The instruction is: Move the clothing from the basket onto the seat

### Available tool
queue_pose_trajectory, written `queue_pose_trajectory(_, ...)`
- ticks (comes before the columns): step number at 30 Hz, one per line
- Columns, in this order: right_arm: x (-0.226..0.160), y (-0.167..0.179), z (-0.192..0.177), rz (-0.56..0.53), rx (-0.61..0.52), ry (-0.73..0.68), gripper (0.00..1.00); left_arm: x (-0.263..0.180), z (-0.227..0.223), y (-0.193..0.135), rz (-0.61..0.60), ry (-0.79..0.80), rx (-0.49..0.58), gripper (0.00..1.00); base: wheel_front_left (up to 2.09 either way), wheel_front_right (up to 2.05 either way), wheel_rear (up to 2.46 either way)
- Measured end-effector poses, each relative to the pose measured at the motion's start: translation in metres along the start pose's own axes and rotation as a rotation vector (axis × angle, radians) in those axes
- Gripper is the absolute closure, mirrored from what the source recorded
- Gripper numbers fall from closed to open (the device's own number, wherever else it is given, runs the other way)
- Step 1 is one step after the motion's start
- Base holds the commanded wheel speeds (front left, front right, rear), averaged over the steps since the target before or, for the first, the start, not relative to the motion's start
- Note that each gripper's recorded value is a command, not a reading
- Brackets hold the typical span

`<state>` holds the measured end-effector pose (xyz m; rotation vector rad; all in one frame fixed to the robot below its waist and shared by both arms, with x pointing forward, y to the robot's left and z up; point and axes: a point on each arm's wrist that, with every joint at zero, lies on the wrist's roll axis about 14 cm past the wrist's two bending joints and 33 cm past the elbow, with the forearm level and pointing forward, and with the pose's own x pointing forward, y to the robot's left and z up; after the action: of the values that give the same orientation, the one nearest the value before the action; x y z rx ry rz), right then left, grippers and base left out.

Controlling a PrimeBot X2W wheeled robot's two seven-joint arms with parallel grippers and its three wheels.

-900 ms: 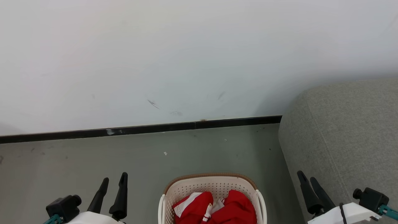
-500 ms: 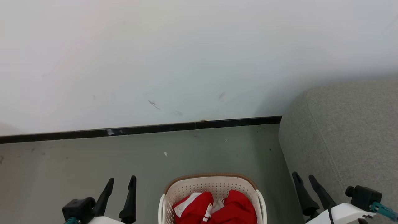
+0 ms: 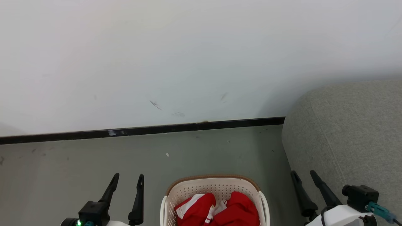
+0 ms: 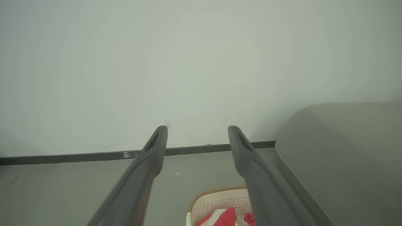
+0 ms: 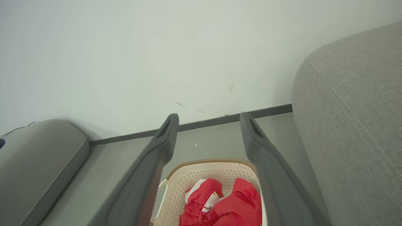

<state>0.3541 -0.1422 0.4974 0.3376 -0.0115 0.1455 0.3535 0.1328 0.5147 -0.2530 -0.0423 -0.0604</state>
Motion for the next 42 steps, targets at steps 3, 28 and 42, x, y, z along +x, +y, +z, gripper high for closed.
queue_pose_trajectory(3, 0.000, 0.002, 0.001, 0.007, -0.025, -0.004, 0.00, 0.000, 0.001, -0.002, -0.006, -0.008, 0.029, 0.00, 0.00, 0.00, 0.00)
queue_pose_trajectory(28, -0.003, 0.017, 0.004, 0.076, -0.252, -0.031, 0.00, 0.000, 0.013, -0.010, -0.016, -0.095, 0.223, 0.00, 0.00, 0.00, 0.00)
queue_pose_trajectory(42, -0.003, 0.011, 0.007, 0.058, -0.253, -0.037, 0.00, 0.000, 0.008, 0.005, 0.037, -0.071, 0.193, 0.00, 0.00, 0.00, 0.00)
